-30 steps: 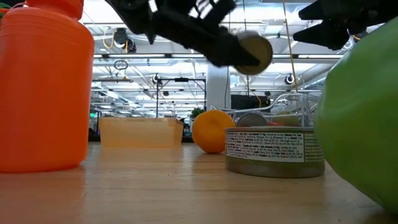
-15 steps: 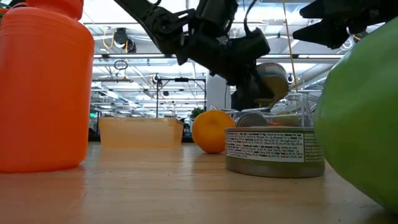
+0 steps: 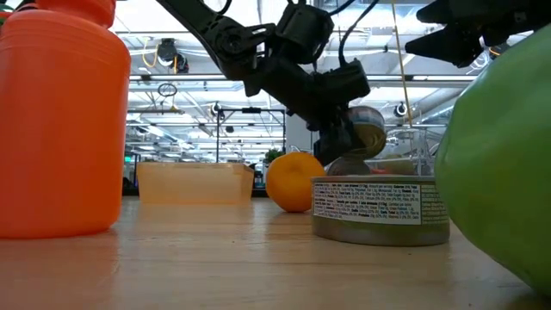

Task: Pick & Place Food Item
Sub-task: Put the blue tuna can into the left transparent bin, then adjust the tuna can into the bin

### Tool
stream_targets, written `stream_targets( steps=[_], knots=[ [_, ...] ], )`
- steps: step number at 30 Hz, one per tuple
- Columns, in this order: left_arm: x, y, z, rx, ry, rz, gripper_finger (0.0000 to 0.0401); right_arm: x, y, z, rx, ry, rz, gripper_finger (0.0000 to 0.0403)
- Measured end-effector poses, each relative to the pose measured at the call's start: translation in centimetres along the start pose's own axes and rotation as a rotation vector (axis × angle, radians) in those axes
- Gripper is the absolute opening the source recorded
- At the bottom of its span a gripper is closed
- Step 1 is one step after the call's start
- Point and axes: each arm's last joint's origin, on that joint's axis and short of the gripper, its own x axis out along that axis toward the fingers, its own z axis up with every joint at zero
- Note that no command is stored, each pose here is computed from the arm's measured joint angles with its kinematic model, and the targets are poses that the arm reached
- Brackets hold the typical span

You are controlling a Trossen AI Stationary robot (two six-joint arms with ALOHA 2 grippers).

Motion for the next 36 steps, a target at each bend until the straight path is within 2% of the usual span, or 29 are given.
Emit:
stream_targets(
  steps=[5,14,20,31,33,36],
  knots=[
    [0.0,0.0,-0.1,-0.034,0.028,0.01,0.0205,0.0,0.0,0.0,0.002,0.0,0.0,0.0336],
    [-0.1,0.2,0.2,-0.057,0.023,0.042,0.0298,0.0,0.0,0.0,0.002,0.001,0.0,0.0336],
    [-0.5,-0.3,0.8,-0.046,0.025,0.049,0.0334,0.0,0.0,0.0,-0.002,0.002,0.0,0.0336],
    [-2.5,-2.6,3.4,0.085,0.095,0.115,0.0325,0.0,0.0,0.0,-0.001,0.002,-0.001,0.0336],
    [-3.1,-2.8,3.9,0.041,0.107,0.139,0.0322,0.0,0.0,0.0,-0.001,0.003,-0.001,0.0336],
    [-4.5,-1.6,4.9,-0.124,0.078,0.162,0.0317,0.0,0.0,0.0,-0.001,0.004,-0.001,0.0336]
  ],
)
